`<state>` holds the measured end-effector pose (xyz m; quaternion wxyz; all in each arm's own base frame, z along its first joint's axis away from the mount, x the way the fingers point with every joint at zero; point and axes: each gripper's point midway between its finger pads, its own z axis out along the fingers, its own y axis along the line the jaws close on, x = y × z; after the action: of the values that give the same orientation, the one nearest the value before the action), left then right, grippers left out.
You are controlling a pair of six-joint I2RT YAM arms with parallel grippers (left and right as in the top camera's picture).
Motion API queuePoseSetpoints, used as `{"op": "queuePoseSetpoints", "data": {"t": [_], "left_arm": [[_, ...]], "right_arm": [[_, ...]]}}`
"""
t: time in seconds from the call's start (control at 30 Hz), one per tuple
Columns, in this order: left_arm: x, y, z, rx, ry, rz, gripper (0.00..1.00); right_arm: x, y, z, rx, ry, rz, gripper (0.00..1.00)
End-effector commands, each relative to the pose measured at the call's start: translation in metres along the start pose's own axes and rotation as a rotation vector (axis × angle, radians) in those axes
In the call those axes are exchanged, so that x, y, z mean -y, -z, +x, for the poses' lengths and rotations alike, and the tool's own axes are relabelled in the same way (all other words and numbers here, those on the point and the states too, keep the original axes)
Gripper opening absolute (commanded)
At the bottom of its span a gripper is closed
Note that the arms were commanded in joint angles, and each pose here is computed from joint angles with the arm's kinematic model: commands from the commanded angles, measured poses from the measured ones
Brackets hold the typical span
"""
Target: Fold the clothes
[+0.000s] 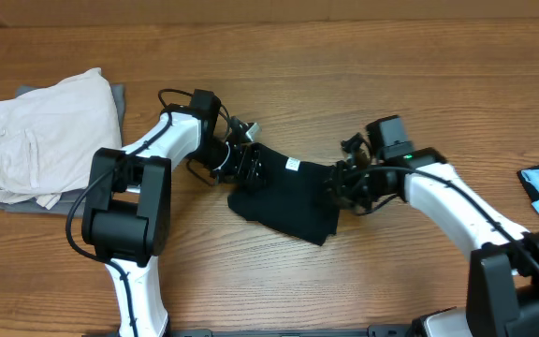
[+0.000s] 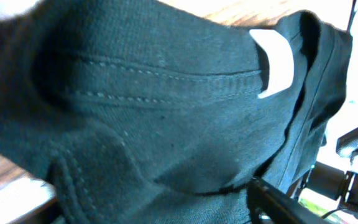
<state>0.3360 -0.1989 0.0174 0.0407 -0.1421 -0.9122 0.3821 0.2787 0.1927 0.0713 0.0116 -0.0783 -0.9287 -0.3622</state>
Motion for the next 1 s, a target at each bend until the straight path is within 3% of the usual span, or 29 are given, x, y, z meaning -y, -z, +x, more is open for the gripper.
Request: {"op": "queuePoseSetpoints", "data": {"t": [0.0, 0.1, 0.23, 0.3, 0.5, 0.7, 0.87, 0.97], "left_arm": [[-0.028, -0.030, 0.034, -0.132, 0.058, -0.078, 0.66], [-0.028, -0.030, 0.040, -0.157, 0.075, -0.083, 0.60], [-0.032, -0.026, 0.046, -0.177, 0.101, -0.102, 0.71], [-0.038, -0.022, 0.051, -0.194, 0.127, -0.123, 0.92], [-0.055, -0.008, 0.063, -0.222, 0.182, -0.174, 1.00], [-0.035, -0.019, 0.059, -0.216, 0.158, -0.095, 0.78], [-0.017, -0.039, 0.062, -0.252, 0.101, -0.105, 0.68], [-0.010, -0.048, 0.061, -0.254, 0.096, -0.114, 0.47]], "right_arm": [[0.019, -0.025, 0.011, -0.020, -0.180, 0.097, 0.09], [0.038, -0.033, 0.014, -0.015, -0.272, 0.181, 0.07], [0.046, -0.037, 0.014, -0.030, -0.323, 0.189, 0.08], [0.047, -0.038, 0.015, -0.044, -0.333, 0.181, 0.08], [0.052, -0.045, 0.018, -0.074, -0.365, 0.183, 0.09], [0.051, -0.046, 0.017, -0.072, -0.364, 0.177, 0.09], [0.051, -0.046, 0.017, -0.072, -0.364, 0.177, 0.08], [0.051, -0.046, 0.017, -0.072, -0.363, 0.177, 0.09]]}}
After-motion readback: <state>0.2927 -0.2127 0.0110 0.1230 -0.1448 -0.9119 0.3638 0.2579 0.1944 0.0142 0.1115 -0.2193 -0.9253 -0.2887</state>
